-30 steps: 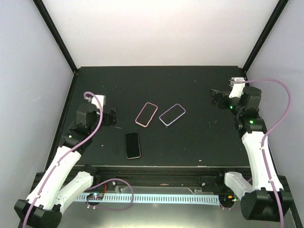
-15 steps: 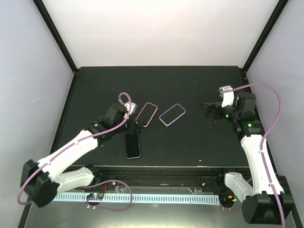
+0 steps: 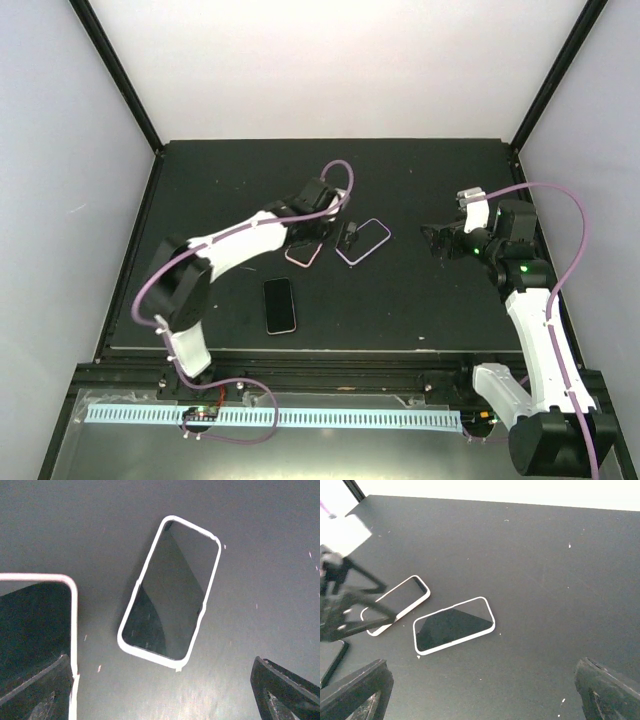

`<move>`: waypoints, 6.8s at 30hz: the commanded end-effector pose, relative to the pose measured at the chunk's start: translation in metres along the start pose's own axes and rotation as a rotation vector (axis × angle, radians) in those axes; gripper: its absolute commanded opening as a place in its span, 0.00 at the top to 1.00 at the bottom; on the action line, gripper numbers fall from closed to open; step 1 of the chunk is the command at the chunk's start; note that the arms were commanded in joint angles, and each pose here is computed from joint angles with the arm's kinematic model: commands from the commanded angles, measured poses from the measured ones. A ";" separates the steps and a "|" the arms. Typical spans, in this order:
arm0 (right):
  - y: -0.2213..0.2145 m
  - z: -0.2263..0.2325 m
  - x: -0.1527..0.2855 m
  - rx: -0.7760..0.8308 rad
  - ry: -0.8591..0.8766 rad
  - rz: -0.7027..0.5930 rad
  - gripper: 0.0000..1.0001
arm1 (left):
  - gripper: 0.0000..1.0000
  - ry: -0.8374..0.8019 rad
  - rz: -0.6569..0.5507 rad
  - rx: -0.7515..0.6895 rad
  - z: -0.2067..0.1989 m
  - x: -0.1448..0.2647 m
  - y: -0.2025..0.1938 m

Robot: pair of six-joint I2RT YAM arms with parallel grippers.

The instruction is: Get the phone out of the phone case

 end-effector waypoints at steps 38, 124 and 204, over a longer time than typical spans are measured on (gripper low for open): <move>0.004 -0.005 -0.001 0.044 -0.046 0.002 0.00 | 0.01 -0.256 0.296 0.119 -0.064 -0.167 0.038; -0.090 0.175 -0.218 0.595 0.335 0.848 0.00 | 0.01 0.467 -0.724 -0.023 0.094 0.231 -0.073; 0.006 0.173 -0.071 0.417 0.407 0.032 0.41 | 0.52 -0.380 -0.415 0.399 -0.048 0.109 -0.074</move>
Point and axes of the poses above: each gripper's point midway between its finger pads, its own x axis back along the fingers, its own z axis along the line the jaws close on, y = z × x, the point moved 8 cm from there along x, back along the fingers, and after that the axes turned 13 degrees about x, right-handed, at the moved point
